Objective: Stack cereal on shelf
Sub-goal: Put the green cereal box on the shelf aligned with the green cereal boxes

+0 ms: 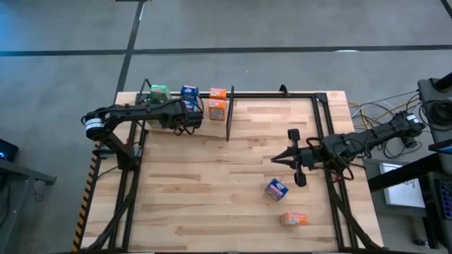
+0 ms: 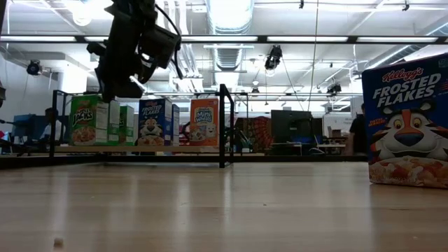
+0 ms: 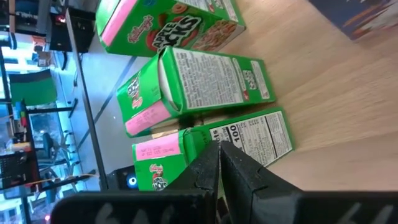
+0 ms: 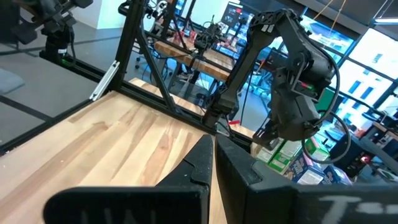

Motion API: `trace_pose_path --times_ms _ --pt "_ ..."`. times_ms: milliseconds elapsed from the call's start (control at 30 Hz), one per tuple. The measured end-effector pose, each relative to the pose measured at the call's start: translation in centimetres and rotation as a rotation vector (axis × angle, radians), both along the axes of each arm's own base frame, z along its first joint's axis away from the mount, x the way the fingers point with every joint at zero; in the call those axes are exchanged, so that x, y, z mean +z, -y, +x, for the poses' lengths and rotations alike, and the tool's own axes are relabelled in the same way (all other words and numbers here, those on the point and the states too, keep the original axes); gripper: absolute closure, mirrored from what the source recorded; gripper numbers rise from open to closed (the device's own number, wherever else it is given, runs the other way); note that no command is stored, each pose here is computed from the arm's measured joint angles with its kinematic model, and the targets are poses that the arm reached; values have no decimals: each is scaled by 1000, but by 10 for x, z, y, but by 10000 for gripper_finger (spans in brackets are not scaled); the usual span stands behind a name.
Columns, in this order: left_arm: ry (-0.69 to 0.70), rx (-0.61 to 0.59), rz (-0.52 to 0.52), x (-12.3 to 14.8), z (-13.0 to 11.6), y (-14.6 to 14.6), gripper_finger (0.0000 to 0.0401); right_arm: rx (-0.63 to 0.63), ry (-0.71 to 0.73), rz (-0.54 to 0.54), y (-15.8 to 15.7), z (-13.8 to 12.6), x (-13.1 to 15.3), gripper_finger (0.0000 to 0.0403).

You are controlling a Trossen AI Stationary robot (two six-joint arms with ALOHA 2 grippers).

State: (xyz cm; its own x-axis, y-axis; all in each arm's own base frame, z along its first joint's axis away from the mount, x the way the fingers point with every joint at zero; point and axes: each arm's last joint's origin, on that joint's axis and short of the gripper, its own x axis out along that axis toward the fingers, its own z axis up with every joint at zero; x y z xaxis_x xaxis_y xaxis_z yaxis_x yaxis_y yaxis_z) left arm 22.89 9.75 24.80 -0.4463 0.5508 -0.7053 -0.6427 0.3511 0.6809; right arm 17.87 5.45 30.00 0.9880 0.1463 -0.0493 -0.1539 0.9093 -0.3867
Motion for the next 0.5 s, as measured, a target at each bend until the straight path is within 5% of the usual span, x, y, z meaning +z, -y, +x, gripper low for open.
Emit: trace_pose_path --times_ms 500 --pt "-6 12 0 0 -1 0 401 0 -7 1 0 -1 0 394"
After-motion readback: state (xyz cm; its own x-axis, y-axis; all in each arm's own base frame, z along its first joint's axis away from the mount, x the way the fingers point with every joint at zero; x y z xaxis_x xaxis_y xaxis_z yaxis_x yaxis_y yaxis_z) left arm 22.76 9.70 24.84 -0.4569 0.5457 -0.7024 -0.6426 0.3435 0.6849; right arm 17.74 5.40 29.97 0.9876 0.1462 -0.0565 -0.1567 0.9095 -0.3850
